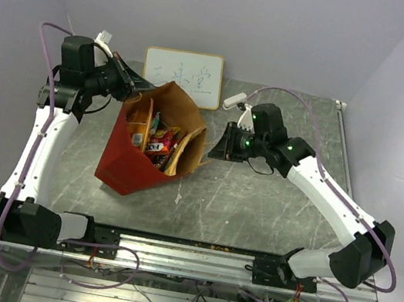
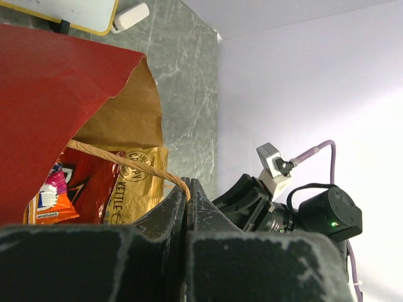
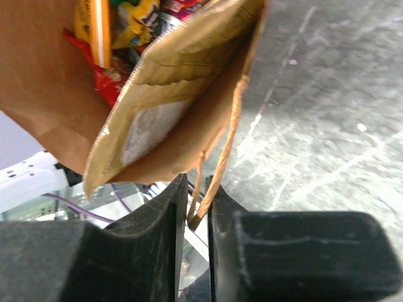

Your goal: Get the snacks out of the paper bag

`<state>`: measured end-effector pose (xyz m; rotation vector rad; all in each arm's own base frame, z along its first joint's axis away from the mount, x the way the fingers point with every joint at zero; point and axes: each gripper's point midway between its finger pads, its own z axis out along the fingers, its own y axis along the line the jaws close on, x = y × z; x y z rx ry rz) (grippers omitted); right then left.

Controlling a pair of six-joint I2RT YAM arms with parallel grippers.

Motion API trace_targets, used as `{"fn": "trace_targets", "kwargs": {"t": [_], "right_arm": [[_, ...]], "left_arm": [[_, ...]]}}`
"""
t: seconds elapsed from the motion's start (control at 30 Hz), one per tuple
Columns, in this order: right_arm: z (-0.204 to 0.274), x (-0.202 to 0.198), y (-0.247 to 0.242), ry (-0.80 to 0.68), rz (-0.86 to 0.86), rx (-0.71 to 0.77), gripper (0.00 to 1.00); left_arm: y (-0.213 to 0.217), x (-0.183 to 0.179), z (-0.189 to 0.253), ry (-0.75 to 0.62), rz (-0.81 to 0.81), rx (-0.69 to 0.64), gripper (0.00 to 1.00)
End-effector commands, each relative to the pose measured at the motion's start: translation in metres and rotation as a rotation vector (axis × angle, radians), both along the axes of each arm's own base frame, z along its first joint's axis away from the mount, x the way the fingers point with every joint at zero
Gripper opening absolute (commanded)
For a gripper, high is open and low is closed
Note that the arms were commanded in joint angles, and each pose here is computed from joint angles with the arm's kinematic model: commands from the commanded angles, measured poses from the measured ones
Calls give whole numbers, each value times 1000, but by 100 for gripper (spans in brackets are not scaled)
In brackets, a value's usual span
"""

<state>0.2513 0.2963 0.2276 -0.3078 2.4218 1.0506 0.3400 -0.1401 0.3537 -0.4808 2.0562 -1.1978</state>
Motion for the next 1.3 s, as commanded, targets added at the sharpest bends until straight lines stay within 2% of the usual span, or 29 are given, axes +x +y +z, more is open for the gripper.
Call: {"fn": "trace_targets", "kwargs": {"t": [0.0,0.2,0.27,0.3,0.57,0.7,0.93,1.1,1.27], "right_arm": [[-5,-5,-35,-12,-95,-128,24],[-13,-6,-85,18,-253,-341,66],[-10,-5,-100,25,-328,-394,90],[-7,-5,-104,25,-352,-398,99],[57,19,-76,-68,-396,-118,100],[72,26,-42,-18,-348,0,100],[78,36,9,-16,-270,-85,99],[52,19,62,38,-195,-90,93],[15,7,69,135,-270,-113,83]], "left_arm": [[-1,-8,18,-66,1,-3,7],[-10,-13,9,-31,-43,-60,7],[-11,-14,8,-27,-48,-63,7],[-10,-14,7,-22,-47,-60,7],[-11,-20,8,4,-62,-48,7],[-11,-23,15,-4,-58,-62,7],[-11,-26,22,-10,-62,-68,7],[-11,-29,26,-21,-56,-75,7],[-11,-28,28,-26,-52,-67,7]]}}
